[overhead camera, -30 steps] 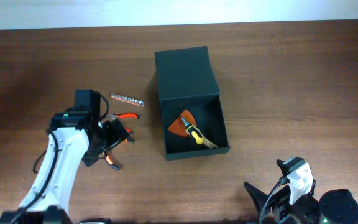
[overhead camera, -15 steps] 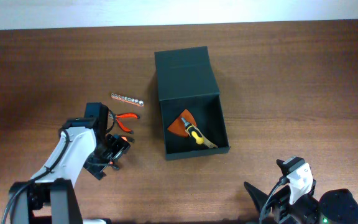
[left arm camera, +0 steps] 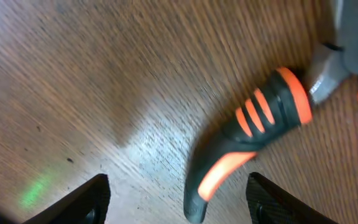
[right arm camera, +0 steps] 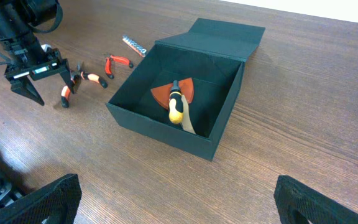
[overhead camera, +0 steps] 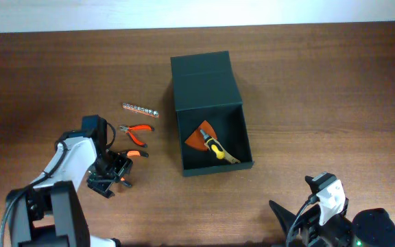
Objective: Pack container
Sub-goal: 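Reach the left gripper to the orange-black needle-nose pliers and grasp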
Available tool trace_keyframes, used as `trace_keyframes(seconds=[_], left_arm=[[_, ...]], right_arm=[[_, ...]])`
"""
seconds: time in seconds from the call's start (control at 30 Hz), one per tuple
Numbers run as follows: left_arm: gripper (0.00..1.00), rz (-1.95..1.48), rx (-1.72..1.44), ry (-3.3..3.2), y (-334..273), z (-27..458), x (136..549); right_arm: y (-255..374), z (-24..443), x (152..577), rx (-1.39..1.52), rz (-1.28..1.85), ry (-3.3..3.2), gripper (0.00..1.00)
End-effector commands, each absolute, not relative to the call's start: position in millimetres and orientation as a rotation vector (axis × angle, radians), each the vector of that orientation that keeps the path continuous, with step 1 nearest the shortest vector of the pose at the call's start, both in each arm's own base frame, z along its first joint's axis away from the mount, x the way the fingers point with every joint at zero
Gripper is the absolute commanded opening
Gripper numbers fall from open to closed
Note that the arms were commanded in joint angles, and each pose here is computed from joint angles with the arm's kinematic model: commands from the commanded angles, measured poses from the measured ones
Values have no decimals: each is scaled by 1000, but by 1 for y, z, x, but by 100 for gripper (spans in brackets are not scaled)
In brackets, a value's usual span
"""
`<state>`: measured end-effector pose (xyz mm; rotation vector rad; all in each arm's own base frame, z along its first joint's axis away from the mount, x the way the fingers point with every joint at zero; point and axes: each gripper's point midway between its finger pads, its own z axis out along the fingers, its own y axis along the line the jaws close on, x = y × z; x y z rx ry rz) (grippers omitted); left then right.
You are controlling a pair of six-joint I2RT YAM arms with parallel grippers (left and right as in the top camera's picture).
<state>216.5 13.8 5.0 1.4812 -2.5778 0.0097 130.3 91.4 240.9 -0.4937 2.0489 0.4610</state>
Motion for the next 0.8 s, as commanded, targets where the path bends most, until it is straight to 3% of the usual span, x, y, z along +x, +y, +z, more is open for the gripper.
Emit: trace_keyframes(seconds=[0.0,0.47,0.77], left_arm=[[69,12,1495,-2537,13,-5,214],[47,41,1494,-2530,10,-21,220],[15,119,1503,-2543,3,-29,223]], right_arm=[[90,241,131,-481,458,2043,99],[90,241,131,-481,458,2043,99],[90,241,131,-481,458,2043,99]])
